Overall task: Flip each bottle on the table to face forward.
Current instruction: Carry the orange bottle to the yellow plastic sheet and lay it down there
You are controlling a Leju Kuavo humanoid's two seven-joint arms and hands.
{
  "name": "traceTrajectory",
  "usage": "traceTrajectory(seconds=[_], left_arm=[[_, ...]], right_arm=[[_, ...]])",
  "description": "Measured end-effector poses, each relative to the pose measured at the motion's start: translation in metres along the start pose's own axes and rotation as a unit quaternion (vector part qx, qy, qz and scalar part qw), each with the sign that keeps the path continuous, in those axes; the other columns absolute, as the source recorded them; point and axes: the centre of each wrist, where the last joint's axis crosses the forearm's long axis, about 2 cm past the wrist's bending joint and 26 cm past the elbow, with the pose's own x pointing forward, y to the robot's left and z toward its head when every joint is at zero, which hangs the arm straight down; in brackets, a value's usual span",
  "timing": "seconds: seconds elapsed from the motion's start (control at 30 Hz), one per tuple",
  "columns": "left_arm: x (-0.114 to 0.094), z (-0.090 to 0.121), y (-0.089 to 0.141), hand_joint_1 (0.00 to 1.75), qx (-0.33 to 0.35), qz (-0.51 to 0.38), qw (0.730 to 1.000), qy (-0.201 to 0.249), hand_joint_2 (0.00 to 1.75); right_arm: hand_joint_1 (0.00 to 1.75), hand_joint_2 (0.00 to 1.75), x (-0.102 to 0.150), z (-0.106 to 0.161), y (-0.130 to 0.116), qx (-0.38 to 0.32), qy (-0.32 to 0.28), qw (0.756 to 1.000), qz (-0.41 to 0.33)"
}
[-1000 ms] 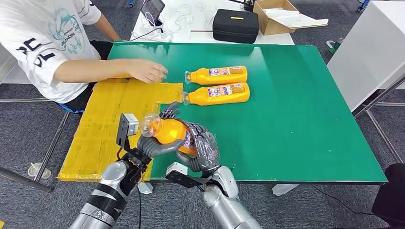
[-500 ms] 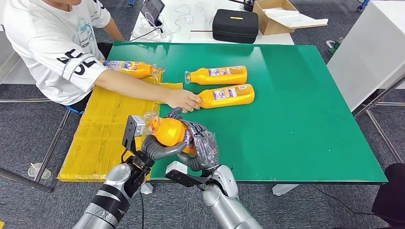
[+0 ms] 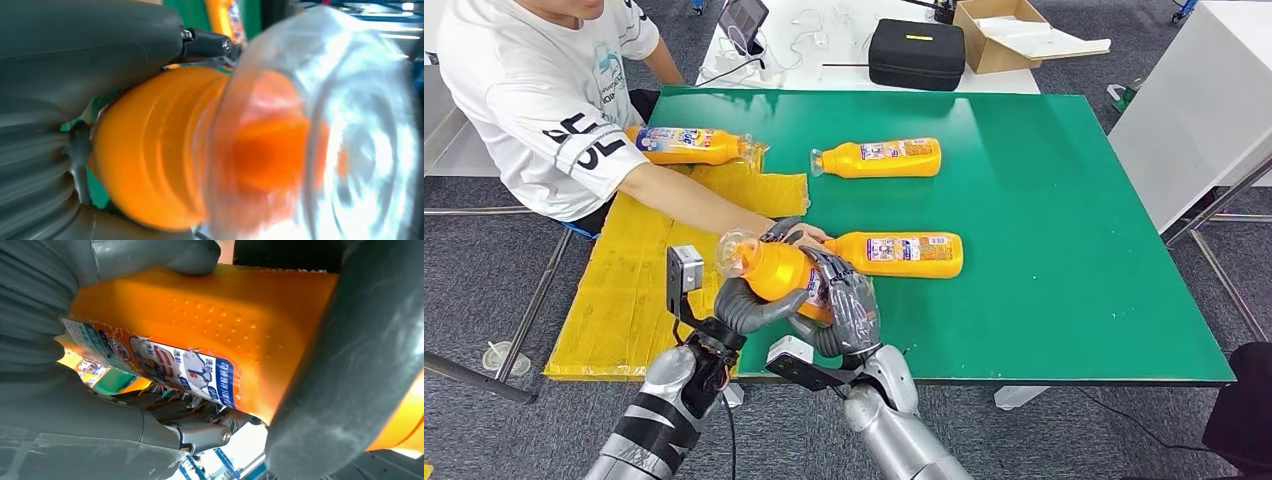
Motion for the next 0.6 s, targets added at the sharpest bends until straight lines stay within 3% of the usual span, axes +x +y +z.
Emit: traceTrajectory(seconds=[0.2, 0.4, 0.43, 0.53, 0.57, 0.6], left_arm=[[0.010, 0.001, -0.002, 1.75, 0.012, 0.021, 0.999, -0.037, 1.75], [0.014, 0.002, -0.001, 1.75, 0.017, 0.010, 0.999, -0.045, 1.75], [0.015, 0.002, -0.002, 1.75, 0.017, 0.001, 0.999, -0.044, 1.75], [0.016, 0.001, -0.002, 1.75, 0.016, -0.030, 0.999, -0.038, 1.75], [0.017, 0.000, -0.002, 1.75, 0.016, -0.040, 0.998, -0.038, 1.75], [0.017, -0.001, -0.002, 1.75, 0.017, -0.050, 0.998, -0.040, 1.75]], right_arm=[[1.75, 1.75, 0.007, -0.010, 0.004, 0.008, -0.010, 1.000, -0.008], [1.73, 1.75, 0.010, -0.013, 0.006, 0.014, -0.017, 1.000, -0.010], [1.53, 1.75, 0.010, -0.013, 0.006, 0.014, -0.016, 1.000, -0.011], [0.26, 1.75, 0.010, -0.013, 0.007, 0.012, -0.011, 1.000, -0.017], [0.03, 1.31, 0.010, -0.012, 0.007, 0.011, -0.009, 1.000, -0.019], [0.01, 0.87, 0.010, -0.012, 0.007, 0.011, -0.007, 1.000, -0.020]])
